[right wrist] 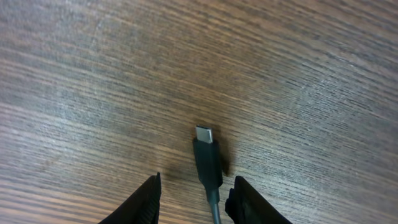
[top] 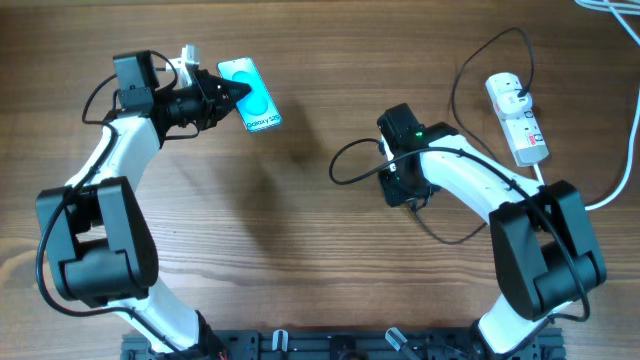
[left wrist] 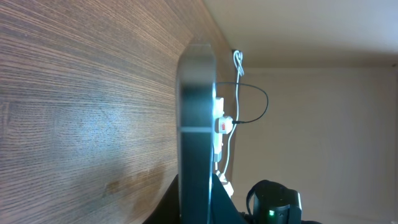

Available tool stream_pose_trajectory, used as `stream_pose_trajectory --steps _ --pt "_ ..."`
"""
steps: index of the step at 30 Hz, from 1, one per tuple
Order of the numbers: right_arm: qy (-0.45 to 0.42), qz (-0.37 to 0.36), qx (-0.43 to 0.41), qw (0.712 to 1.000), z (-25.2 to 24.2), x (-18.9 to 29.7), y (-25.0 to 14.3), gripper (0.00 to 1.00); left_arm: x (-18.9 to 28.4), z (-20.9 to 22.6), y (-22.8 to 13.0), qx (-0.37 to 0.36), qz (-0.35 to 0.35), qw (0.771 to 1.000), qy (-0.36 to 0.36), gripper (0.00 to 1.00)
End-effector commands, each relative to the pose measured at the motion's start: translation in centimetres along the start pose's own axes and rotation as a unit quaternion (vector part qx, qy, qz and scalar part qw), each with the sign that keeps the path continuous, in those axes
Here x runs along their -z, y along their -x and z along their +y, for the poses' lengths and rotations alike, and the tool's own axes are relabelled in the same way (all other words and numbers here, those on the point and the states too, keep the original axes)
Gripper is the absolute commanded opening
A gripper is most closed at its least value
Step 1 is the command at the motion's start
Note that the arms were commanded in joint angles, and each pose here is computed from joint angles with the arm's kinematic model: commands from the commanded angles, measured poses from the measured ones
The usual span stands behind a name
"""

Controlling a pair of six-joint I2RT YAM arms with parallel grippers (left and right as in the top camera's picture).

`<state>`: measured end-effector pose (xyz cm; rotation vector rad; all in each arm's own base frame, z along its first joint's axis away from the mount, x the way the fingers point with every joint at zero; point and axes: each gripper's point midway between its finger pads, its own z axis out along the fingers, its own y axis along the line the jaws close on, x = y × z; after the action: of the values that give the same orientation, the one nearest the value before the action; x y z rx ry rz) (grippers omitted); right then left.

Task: Plug charger to phone and switch on socket

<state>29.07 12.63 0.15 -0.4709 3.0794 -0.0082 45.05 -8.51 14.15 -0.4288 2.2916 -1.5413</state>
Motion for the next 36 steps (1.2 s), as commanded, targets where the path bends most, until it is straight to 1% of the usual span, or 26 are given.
stream_pose_trajectory --steps 1,4,5,9,10,11,15,18,22,27,28,29,31,32,33,35,36 --pt "-0.016 0.026 0.036 0.999 -0.6 -2.0 -2.0 0.39 0.0 -0.6 -0.1 -0.017 0.004 1.000 -0.009 0.04" --pt "-0.013 0.021 0.043 0.999 -0.6 -3.3 -2.6 0.38 0.0 -0.6 0.0 -0.017 0.004 1.000 -0.009 0.04" --pt "-0.008 0.024 0.043 0.999 -0.5 -3.6 -3.0 0.33 0.0 -0.6 0.0 -0.017 0.004 1.000 -0.009 0.04" --pt "0.005 0.027 0.044 0.999 0.0 -3.7 -3.3 0.20 0.0 -0.6 0.0 -0.017 0.004 1.000 -0.008 0.04" --pt "0.010 0.028 0.044 0.999 0.1 -3.7 -3.3 0.19 0.0 -0.6 0.0 -0.017 0.004 1.000 -0.008 0.04" --pt "0.014 0.028 0.044 0.999 0.3 -3.7 -3.3 0.14 0.0 -0.6 0.0 -0.017 0.004 1.000 -0.008 0.04" --pt "0.015 0.028 0.044 0.999 0.3 -3.7 -3.3 0.04 0.0 -0.6 0.0 -0.017 0.004 1.000 -0.008 0.04" --pt "0.017 0.022 0.042 0.999 0.4 -3.7 -3.0 0.04 0.0 -0.6 0.0 -0.017 0.004 1.000 -0.008 0.04" --pt "0.095 0.000 0.012 0.995 3.1 -3.3 -1.8 0.04 0.0 -0.6 0.0 -0.018 0.004 1.000 -0.008 0.04" --pt "0.094 -0.004 0.006 0.996 3.1 -3.4 -1.5 0.04 0.0 -0.6 0.0 -0.018 0.004 1.000 -0.009 0.04" --pt "0.102 -0.008 0.006 0.995 3.4 -3.3 -1.3 0.04 0.0 -0.6 0.0 -0.018 0.004 1.000 -0.009 0.04" --pt "0.131 -0.016 0.008 0.991 4.4 -3.0 -0.9 0.04 0.0 -0.6 0.0 -0.018 0.004 1.000 -0.009 0.04" --pt "0.240 -0.041 0.031 0.969 8.0 -0.5 0.5 0.04 0.0 -0.7 -0.2 -0.019 0.008 1.000 -0.013 0.04" --pt "0.302 -0.060 0.045 0.950 9.8 1.7 1.3 0.04 0.1 -1.6 -0.9 -0.042 0.027 0.998 -0.039 0.04" --pt "0.358 -0.080 0.060 0.928 11.5 4.0 1.8 0.04 0.4 -3.2 -2.1 -0.076 0.058 0.991 -0.089 0.04" --pt "0.451 -0.117 0.100 0.879 13.9 8.3 2.1 0.04 0.8 -4.5 -3.0 -0.088 0.084 0.984 -0.130 0.04" --pt "0.516 -0.150 0.136 0.833 15.3 12.0 2.3 0.04 1.0 -5.0 -3.3 -0.078 0.093 0.982 -0.143 0.04"
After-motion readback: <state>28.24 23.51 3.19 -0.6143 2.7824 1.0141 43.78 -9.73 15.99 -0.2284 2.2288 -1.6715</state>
